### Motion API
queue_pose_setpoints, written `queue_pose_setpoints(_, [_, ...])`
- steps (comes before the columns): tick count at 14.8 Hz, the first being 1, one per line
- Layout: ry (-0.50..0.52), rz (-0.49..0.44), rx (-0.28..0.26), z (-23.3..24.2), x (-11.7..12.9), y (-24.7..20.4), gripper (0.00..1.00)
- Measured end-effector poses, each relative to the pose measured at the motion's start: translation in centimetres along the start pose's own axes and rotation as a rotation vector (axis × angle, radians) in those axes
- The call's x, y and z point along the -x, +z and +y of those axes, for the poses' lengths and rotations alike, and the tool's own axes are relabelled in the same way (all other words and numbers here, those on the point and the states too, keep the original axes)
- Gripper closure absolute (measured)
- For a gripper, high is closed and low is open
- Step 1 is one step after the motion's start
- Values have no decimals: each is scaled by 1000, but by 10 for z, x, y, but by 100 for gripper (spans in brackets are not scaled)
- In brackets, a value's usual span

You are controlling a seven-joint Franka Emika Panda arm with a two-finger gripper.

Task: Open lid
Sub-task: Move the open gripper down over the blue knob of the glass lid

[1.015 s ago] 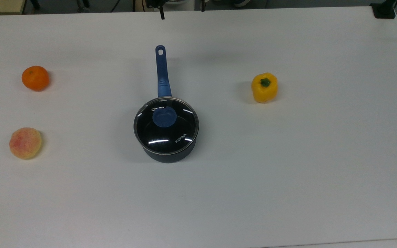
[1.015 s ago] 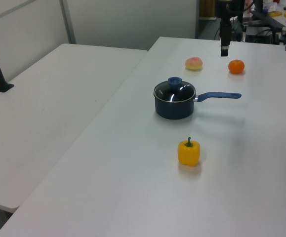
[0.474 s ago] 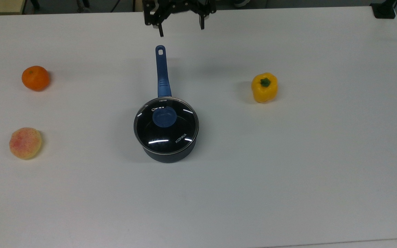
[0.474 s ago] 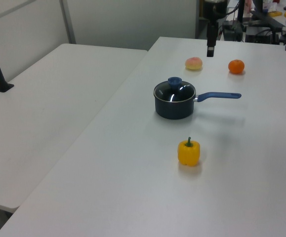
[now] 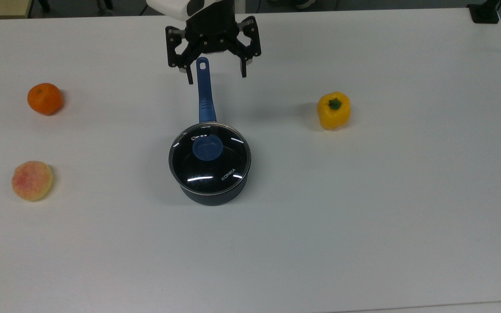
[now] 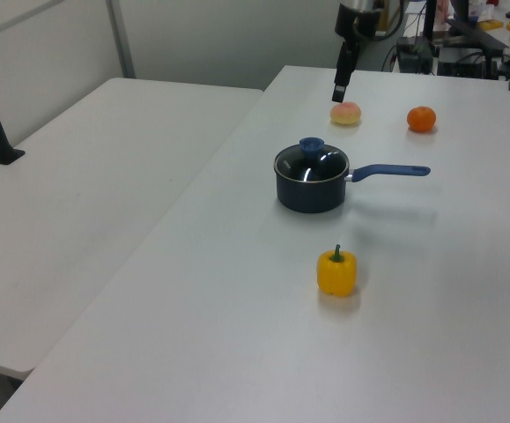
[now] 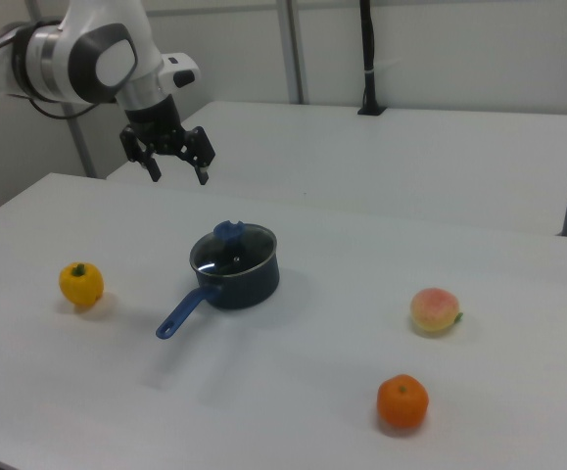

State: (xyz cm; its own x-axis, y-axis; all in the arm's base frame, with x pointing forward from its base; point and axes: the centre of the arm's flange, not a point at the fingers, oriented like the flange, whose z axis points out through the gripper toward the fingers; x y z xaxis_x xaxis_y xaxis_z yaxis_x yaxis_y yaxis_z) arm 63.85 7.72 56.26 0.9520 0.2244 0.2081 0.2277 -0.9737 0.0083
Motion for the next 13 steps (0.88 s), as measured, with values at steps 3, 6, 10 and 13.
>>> queue_pose_setpoints(3, [9,48,14,7,-10,26,0])
queue_pose_setpoints(6, [15,64,21,12,-14,50,0])
queue_pose_setpoints(10, [18,81,28,15,-14,78,0])
queue_pose_setpoints(13, [18,86,31,15,-16,90,0])
